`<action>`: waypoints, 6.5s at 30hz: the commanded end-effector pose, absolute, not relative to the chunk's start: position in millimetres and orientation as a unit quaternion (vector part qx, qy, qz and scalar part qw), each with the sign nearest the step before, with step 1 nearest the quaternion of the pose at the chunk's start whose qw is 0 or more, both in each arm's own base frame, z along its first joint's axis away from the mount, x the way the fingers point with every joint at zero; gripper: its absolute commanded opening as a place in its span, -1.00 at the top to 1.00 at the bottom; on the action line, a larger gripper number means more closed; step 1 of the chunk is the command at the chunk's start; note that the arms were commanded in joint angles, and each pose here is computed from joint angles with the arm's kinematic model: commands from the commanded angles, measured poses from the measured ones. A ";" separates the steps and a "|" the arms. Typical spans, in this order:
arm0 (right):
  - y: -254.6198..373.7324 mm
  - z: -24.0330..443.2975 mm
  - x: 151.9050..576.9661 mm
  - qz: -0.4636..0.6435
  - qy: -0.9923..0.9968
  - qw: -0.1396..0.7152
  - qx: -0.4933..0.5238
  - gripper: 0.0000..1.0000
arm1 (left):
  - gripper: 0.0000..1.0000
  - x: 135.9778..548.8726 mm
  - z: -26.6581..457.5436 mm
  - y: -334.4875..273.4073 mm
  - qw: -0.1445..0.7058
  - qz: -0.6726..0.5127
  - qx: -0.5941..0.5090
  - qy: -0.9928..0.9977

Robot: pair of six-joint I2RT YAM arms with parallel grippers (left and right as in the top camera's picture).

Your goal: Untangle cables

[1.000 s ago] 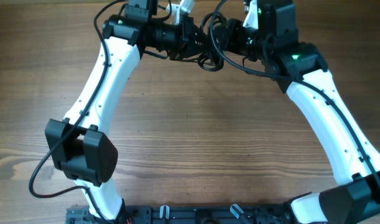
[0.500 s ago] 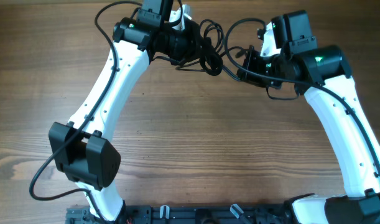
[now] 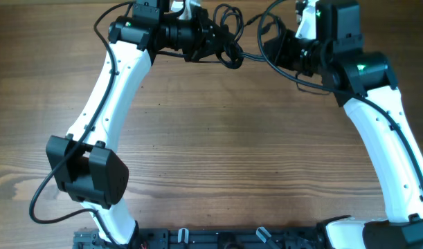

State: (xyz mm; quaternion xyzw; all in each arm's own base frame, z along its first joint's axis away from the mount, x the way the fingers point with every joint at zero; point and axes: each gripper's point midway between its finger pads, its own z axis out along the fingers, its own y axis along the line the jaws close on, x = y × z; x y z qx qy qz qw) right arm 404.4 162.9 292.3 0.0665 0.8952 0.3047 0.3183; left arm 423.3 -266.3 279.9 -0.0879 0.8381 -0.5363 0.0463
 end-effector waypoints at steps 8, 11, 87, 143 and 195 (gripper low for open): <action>210.9 270.3 412.7 0.360 0.890 0.269 0.074 0.91 | 0.92 378.3 322.9 -314.8 0.022 -0.601 0.035 0.798; 203.8 266.9 413.9 0.350 0.894 0.268 0.084 0.91 | 0.92 396.9 314.1 -304.1 0.056 -0.577 0.006 0.815; 99.4 176.5 383.0 0.058 0.962 0.189 0.187 0.91 | 0.92 442.4 284.5 -186.6 -0.008 -0.531 -0.271 0.803; 34.7 143.8 391.6 0.106 0.980 0.129 0.110 -0.69 | 0.35 267.1 97.9 -297.0 -0.033 -0.246 0.192 0.950; 187.4 161.0 318.2 0.157 0.985 0.067 -0.001 -0.43 | 0.92 388.6 144.7 -122.8 0.184 -0.194 -0.255 0.929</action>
